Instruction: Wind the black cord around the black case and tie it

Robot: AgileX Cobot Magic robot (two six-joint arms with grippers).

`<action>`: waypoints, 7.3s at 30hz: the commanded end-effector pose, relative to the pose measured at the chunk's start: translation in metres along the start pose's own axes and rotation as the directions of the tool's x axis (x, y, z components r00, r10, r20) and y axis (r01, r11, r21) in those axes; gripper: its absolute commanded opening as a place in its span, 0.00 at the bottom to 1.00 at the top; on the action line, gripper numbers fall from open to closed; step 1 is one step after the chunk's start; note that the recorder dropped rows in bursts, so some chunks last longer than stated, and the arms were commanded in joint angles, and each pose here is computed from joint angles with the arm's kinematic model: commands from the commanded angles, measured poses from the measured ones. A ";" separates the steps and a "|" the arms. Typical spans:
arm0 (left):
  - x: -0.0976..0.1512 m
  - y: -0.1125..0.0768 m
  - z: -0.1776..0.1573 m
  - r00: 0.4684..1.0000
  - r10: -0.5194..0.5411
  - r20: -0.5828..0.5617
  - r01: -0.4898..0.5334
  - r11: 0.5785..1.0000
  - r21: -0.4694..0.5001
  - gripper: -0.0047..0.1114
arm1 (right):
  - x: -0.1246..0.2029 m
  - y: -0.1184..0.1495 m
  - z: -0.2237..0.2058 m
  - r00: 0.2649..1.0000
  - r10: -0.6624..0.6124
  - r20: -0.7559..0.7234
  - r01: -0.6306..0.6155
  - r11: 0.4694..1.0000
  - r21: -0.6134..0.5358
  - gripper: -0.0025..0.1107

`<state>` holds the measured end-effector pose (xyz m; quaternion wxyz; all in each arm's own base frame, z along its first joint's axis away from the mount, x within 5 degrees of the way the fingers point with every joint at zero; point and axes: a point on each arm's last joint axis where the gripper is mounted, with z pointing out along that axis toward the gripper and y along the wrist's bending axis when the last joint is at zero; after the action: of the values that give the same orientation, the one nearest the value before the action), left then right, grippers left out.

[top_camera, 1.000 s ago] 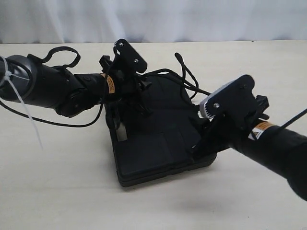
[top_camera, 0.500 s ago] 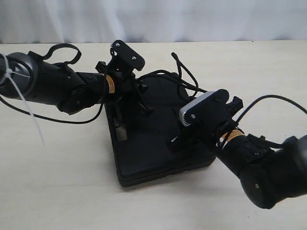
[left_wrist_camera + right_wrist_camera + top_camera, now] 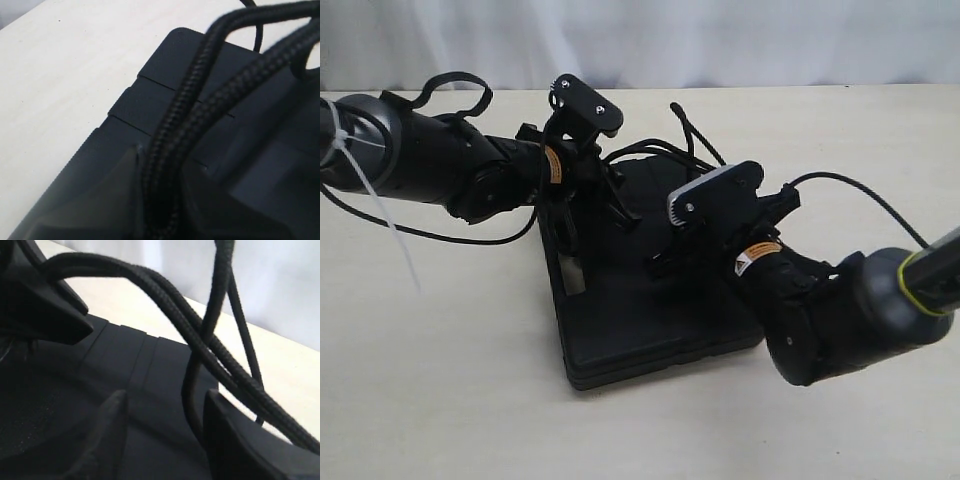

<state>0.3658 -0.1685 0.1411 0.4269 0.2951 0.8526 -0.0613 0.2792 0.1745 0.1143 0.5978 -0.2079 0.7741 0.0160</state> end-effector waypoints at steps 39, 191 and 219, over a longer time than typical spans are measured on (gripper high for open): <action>-0.001 0.000 -0.011 0.996 0.005 -0.090 -0.006 1.000 -0.010 0.58 | -0.141 -0.099 -0.129 0.949 0.279 -0.145 -0.297 0.947 -0.122 0.06; 0.094 0.134 -0.074 0.596 -0.772 -0.220 0.670 0.629 -0.393 0.04 | -0.015 -0.218 0.003 0.670 0.275 -0.690 -0.234 0.960 0.155 0.06; 0.047 0.110 -0.056 0.694 -0.700 -0.167 0.647 0.709 -0.281 0.43 | -0.056 -0.159 0.016 0.629 0.207 -0.749 -0.377 0.924 -0.062 0.39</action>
<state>0.3584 -0.0342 0.1427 0.2633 -0.0590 0.9602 -0.0728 0.3625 0.0523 0.1931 0.2152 -0.1372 0.9612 0.1046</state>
